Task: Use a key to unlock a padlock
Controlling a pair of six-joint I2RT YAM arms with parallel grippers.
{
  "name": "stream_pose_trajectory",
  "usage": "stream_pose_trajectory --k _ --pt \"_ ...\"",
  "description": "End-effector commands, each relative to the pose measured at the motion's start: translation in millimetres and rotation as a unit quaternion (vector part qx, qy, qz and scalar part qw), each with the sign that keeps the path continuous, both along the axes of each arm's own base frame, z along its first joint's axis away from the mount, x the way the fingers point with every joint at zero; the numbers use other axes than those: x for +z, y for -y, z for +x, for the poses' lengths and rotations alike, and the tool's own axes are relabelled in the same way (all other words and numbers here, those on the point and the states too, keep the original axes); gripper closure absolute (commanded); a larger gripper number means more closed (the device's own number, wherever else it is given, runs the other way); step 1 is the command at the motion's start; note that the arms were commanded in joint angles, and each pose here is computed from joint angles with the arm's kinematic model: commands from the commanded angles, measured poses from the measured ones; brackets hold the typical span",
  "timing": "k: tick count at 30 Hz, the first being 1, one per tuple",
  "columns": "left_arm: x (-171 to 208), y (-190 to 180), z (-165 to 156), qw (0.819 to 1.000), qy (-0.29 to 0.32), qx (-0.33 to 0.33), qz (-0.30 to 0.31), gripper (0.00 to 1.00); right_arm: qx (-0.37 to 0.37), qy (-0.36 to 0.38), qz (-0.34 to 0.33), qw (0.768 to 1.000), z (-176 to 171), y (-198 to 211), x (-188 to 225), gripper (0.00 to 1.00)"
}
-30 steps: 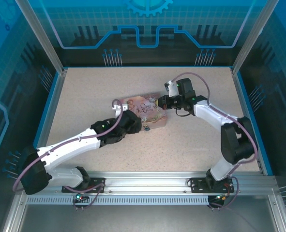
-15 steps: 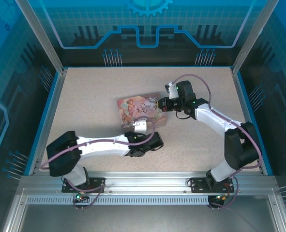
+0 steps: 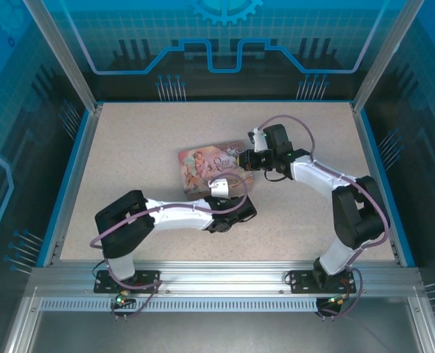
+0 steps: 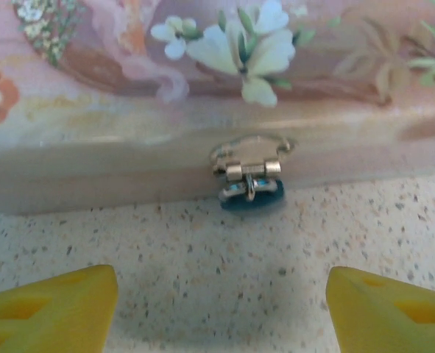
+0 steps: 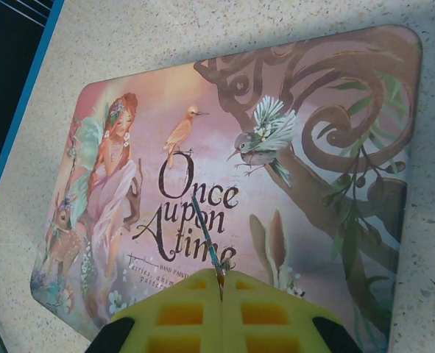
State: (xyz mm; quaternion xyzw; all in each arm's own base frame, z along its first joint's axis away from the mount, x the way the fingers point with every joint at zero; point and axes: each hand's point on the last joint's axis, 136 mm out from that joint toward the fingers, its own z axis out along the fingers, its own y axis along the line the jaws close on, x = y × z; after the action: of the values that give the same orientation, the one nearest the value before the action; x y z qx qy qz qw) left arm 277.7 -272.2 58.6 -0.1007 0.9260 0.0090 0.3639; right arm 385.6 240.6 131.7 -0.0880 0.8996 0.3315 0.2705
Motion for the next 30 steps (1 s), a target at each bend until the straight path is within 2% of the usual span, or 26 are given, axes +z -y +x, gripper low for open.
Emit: stream_pose_trajectory --k 1,9,14,26,30 --pt "4.8 4.1 17.0 1.000 0.020 0.006 0.001 0.25 0.009 0.010 0.015 1.000 5.4 -12.8 11.8 1.00" --pt "-5.8 0.6 26.4 1.000 0.018 0.014 0.017 0.29 0.010 0.004 0.008 1.000 10.1 -14.4 3.4 1.00" --pt "-11.1 -0.2 29.4 0.999 0.017 0.021 0.025 0.37 0.011 -0.003 0.007 1.000 11.9 -17.4 -4.0 1.00" --pt "-17.2 -4.8 36.1 0.999 0.026 0.038 0.025 0.41 0.014 -0.023 -0.003 1.000 10.1 -19.6 -22.7 1.00" --pt "-17.1 -4.9 38.2 0.998 0.030 0.041 0.025 0.45 0.015 -0.027 -0.005 1.000 9.5 -19.3 -26.3 1.00"
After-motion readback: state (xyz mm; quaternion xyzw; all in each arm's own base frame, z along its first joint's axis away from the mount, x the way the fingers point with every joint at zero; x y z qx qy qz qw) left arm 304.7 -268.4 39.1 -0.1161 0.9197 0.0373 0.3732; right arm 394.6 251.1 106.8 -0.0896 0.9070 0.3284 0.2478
